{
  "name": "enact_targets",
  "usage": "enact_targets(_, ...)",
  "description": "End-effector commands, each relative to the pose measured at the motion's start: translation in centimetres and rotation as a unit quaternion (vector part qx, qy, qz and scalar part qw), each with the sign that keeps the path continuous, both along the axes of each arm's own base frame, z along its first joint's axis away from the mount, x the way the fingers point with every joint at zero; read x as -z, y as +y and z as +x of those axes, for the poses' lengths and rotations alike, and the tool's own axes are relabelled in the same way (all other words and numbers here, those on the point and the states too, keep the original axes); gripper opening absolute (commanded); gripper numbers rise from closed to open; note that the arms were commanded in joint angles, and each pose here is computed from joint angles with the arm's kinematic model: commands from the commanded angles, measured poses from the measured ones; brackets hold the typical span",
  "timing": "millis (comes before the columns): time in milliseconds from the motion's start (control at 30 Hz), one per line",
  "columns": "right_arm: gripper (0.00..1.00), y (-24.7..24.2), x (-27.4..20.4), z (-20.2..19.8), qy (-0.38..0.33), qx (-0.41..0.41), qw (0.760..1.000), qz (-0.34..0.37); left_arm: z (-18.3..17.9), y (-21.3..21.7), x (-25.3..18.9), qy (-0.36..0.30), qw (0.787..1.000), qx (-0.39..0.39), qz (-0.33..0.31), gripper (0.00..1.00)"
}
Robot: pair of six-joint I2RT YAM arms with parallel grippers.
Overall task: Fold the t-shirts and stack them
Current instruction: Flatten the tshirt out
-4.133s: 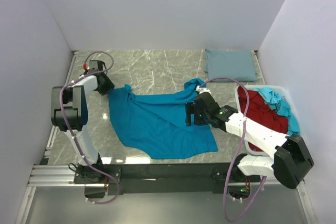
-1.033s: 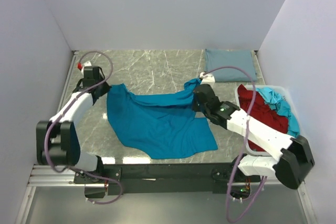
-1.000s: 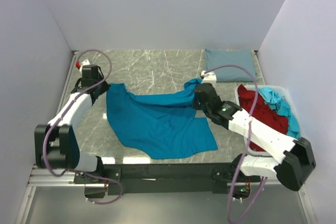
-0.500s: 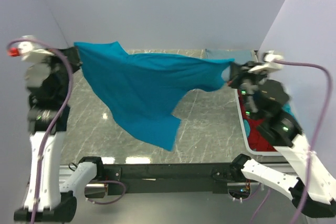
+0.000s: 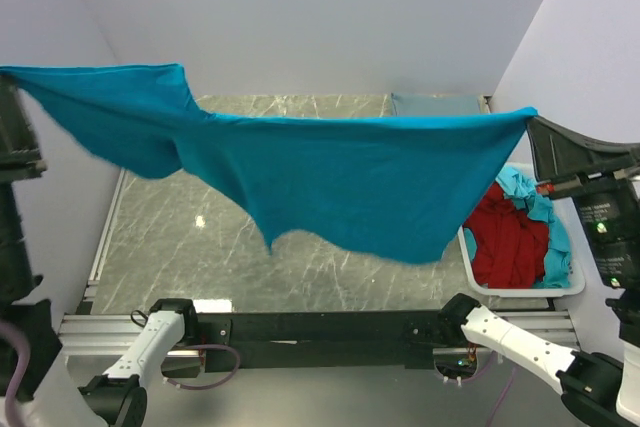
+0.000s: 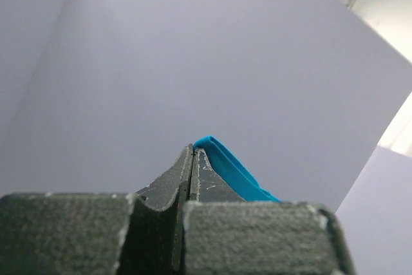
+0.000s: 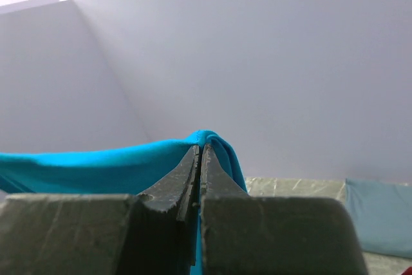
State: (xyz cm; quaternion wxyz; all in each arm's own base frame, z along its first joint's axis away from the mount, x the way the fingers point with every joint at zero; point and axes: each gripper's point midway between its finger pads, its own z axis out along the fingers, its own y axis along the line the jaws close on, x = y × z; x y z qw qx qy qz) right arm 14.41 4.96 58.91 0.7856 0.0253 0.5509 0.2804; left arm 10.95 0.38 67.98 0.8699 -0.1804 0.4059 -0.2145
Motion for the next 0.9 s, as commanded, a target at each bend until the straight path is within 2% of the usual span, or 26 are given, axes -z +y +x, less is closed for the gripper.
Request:
enact_targets(0,0.00,0.4,0.1,-1.0,-0.006,-0.024,1.000,-0.019,0.4,0.3,-0.5,0.009,1.000,-0.020,0.020,0.01)
enact_targets(67,0.00,0.4,0.2,-0.9,-0.005,-0.022,1.000,-0.020,0.8,0.5,-0.9,0.005,0.999,-0.028,0.026,0.01)
enact_targets(167,0.00,0.3,0.6,0.2,0.006,-0.001,1.000,-0.021,3.2,0.7,-0.5,0.021,0.999,-0.036,0.030,0.01)
enact_targets(300,0.00,0.7,2.1,3.4,0.033,0.050,0.998,-0.035,9.2,1.5,1.5,0.064,0.996,-0.062,0.030,0.01)
enact_targets(333,0.00,1.6,3.2,5.1,0.051,0.063,0.995,-0.056,12.1,1.9,2.8,0.093,0.993,-0.072,0.028,0.01)
enact_targets(467,0.00,2.3,6.8,11.1,0.116,0.161,0.976,-0.087,21.6,3.5,9.3,0.193,0.973,-0.120,0.031,0.01)
enact_targets(500,0.00,3.5,8.5,13.5,0.138,0.168,0.970,-0.109,24.7,3.8,11.1,0.212,0.968,-0.129,0.034,0.01)
enact_targets(533,0.00,2.7,10.1,15.8,0.158,0.187,0.964,-0.105,26.6,4.2,12.9,0.231,0.962,-0.139,0.034,0.01)
enact_targets(567,0.00,3.1,11.2,17.7,0.170,0.173,0.965,-0.104,28.9,4.5,15.6,0.258,0.954,-0.145,0.037,0.01)
enact_targets(600,0.00,5.5,13.8,20.6,0.197,0.123,0.966,-0.110,32.2,5.0,19.0,0.293,0.943,-0.152,0.039,0.01)
enact_targets(633,0.00,6.0,16.7,22.6,0.223,0.119,0.960,-0.120,34.1,4.8,20.0,0.289,0.945,-0.148,0.041,0.01)
enact_targets(667,0.00,5.9,17.8,24.5,0.227,0.126,0.959,-0.115,36.0,5.6,22.8,0.310,0.938,-0.150,0.047,0.01)
enact_targets(700,0.00,7.3,22.0,27.1,0.265,0.116,0.947,-0.137,39.6,4.9,27.3,0.344,0.929,-0.119,0.069,0.03)
enact_targets(733,0.00,7.9,23.9,28.5,0.278,0.110,0.943,-0.146,41.6,4.5,28.8,0.341,0.930,-0.109,0.086,0.06)
enact_targets(767,0.00,8.2,25.1,30.2,0.280,0.109,0.942,-0.146,43.2,4.0,30.7,0.354,0.925,-0.094,0.096,0.29)
enact_targets(800,0.00,9.0,29.8,32.6,0.322,0.100,0.927,-0.163,46.1,3.3,35.8,0.397,0.909,-0.063,0.108,0.46)
enact_targets(833,0.00,9.8,30.6,34.1,0.330,0.085,0.926,-0.161,47.3,3.0,38.0,0.415,0.902,-0.052,0.103,0.58)
enact_targets(867,0.00,10.0,32.5,35.2,0.357,0.080,0.916,-0.165,48.4,3.1,38.8,0.432,0.896,-0.048,0.098,0.94)
